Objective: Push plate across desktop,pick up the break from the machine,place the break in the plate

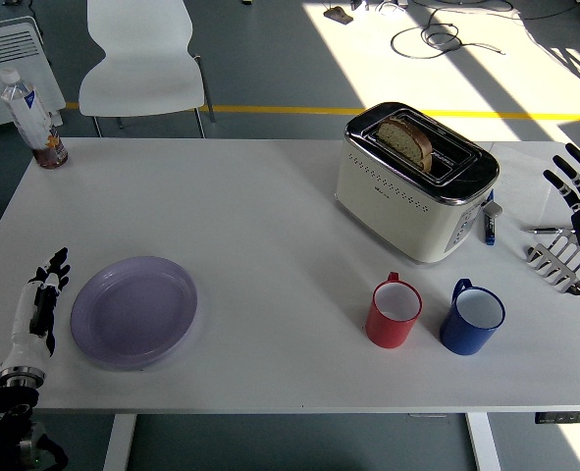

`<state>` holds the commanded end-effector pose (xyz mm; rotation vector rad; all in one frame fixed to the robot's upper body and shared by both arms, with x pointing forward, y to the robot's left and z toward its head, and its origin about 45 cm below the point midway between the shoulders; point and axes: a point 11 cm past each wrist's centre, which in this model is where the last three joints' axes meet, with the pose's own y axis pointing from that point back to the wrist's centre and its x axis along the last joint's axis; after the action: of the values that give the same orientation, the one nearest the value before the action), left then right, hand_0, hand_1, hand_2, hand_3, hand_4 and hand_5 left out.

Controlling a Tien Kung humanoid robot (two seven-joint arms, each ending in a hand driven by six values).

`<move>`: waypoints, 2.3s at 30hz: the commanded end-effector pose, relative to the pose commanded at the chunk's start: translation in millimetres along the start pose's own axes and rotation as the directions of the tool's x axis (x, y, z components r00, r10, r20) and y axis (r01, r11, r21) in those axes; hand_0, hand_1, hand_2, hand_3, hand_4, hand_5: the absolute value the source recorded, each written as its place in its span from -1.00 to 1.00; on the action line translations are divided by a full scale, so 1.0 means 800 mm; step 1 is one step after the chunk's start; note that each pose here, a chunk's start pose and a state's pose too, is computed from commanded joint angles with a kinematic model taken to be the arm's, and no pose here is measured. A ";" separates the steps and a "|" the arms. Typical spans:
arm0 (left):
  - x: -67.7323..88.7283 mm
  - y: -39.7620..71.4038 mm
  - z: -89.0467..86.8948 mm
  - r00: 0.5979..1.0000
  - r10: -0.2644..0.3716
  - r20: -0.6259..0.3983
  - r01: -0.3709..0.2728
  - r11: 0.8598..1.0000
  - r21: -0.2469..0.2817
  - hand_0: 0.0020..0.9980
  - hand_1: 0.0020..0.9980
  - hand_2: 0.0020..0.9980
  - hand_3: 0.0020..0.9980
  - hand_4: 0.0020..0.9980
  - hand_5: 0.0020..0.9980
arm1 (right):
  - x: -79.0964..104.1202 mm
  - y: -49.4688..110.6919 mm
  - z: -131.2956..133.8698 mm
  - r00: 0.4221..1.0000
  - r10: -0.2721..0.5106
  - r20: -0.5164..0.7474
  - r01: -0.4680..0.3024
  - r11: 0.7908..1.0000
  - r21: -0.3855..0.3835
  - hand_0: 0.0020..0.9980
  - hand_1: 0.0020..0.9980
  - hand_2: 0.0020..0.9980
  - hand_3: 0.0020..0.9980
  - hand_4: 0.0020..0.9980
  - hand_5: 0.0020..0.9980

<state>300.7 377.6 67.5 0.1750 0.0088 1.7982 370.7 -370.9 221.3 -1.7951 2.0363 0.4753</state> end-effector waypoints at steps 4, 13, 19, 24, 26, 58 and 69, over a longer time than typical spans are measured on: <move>-0.003 0.002 -0.003 1.000 -0.006 -0.003 0.006 1.000 0.008 0.82 0.86 0.90 0.77 0.05 1.00 | 0.001 0.000 0.000 1.000 0.001 -0.001 -0.001 1.000 0.000 0.48 0.43 0.47 0.47 0.07 0.08; -0.008 0.004 -0.006 1.000 -0.021 -0.003 0.021 1.000 0.014 0.81 0.86 0.89 0.76 0.05 1.00 | 0.000 0.000 0.002 1.000 0.000 0.000 0.000 1.000 -0.004 0.48 0.43 0.47 0.46 0.07 0.09; -0.015 0.006 -0.008 0.999 -0.034 -0.013 0.034 0.999 0.020 0.81 0.85 0.89 0.76 0.04 1.00 | -0.001 0.000 0.001 1.000 -0.003 0.000 0.003 1.000 -0.003 0.48 0.43 0.47 0.46 0.07 0.08; -0.019 0.008 -0.011 0.999 -0.044 -0.016 0.045 0.999 0.026 0.80 0.85 0.89 0.76 0.04 1.00 | -0.001 0.000 0.002 1.000 -0.002 0.001 0.002 1.000 -0.003 0.48 0.43 0.47 0.46 0.07 0.09; -0.021 0.008 -0.011 0.999 -0.049 -0.016 0.050 0.998 0.026 0.80 0.85 0.89 0.76 0.04 1.00 | -0.001 0.000 0.002 1.000 -0.002 0.000 0.002 1.000 -0.005 0.48 0.43 0.47 0.46 0.07 0.09; -0.069 0.024 -0.011 0.978 -0.192 -0.079 0.195 0.980 0.039 0.78 0.83 0.89 0.75 0.03 1.00 | -0.004 -0.001 0.005 1.000 -0.008 0.001 0.008 1.000 -0.009 0.48 0.42 0.47 0.46 0.07 0.09; -0.088 0.033 -0.011 0.963 -0.254 -0.095 0.258 0.965 0.041 0.77 0.83 0.88 0.75 0.02 1.00 | -0.006 -0.001 0.005 1.000 -0.011 0.001 0.011 1.000 -0.010 0.48 0.42 0.47 0.46 0.07 0.09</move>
<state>289.6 303.8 53.8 0.1252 0.1379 1.5464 372.3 -365.0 219.8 -1.8111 2.0256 0.4844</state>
